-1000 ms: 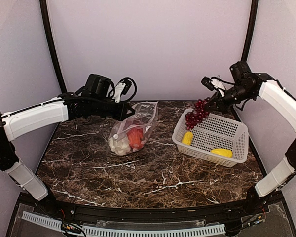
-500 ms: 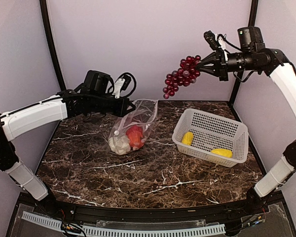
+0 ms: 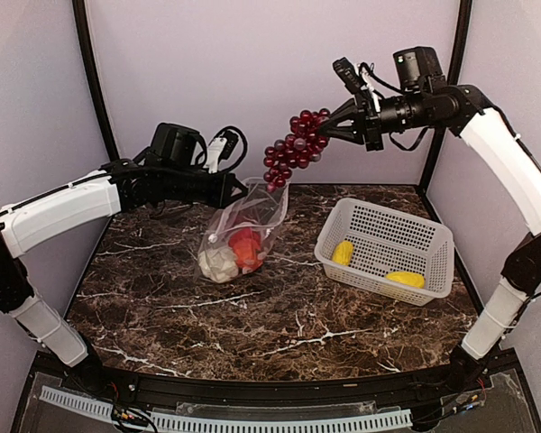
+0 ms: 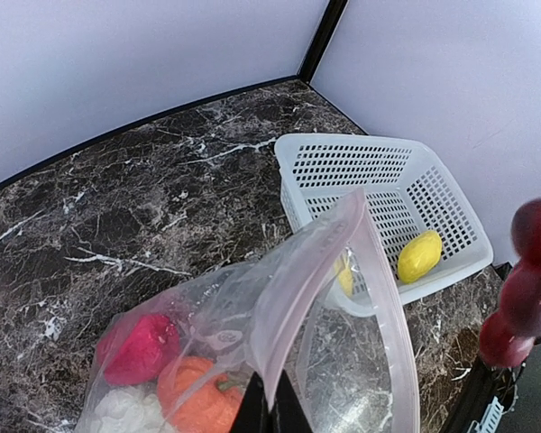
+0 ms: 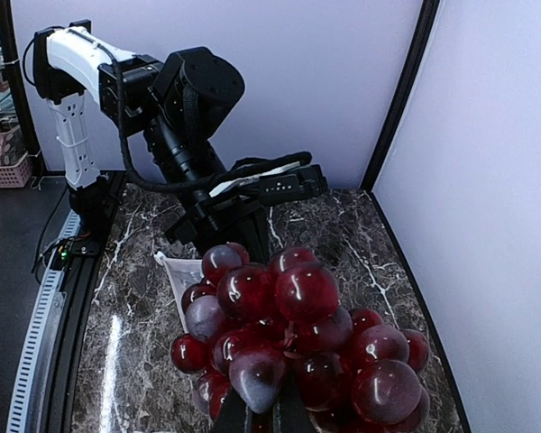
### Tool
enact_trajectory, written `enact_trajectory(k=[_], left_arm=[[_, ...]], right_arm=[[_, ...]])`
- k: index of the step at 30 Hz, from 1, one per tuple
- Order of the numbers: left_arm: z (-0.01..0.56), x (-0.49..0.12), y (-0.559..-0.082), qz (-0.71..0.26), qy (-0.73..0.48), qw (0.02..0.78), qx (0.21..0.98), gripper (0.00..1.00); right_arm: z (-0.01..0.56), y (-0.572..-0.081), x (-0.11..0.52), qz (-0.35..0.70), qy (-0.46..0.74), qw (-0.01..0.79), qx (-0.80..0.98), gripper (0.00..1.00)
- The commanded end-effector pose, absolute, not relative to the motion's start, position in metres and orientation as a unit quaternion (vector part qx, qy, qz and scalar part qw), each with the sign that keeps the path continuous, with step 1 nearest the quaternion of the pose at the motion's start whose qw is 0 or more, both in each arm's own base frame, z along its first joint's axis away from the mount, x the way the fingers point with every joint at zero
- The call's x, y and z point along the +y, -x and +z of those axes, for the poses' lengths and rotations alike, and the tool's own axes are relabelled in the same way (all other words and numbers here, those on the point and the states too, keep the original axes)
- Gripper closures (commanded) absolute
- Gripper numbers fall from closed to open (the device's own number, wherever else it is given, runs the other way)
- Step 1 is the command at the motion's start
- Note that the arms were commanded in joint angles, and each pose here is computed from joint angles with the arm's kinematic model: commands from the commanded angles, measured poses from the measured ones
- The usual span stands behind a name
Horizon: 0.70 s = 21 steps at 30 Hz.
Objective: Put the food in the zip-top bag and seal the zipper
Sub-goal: Place the fake fruit in the zipper food storage bag.
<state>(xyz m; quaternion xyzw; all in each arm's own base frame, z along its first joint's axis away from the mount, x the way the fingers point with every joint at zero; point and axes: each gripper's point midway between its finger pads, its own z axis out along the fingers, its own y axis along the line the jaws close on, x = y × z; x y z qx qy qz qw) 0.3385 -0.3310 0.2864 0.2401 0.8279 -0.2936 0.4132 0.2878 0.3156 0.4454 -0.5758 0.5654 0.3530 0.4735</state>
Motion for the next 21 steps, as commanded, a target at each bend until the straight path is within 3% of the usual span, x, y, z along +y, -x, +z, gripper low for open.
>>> enact_trajectory(k=[1,21], left_arm=[[0.321,-0.326,-0.328,-0.312,-0.237,0.436,0.810,0.99],[0.320,-0.319,-0.321,-0.324,-0.216,0.436,0.811,0.99]], right_arm=[[0.432,-0.287,0.336,0.347,0.591,0.471,0.555,1.00],[0.343,-0.276,0.419,0.267,0.645,0.413,0.584,1.00]])
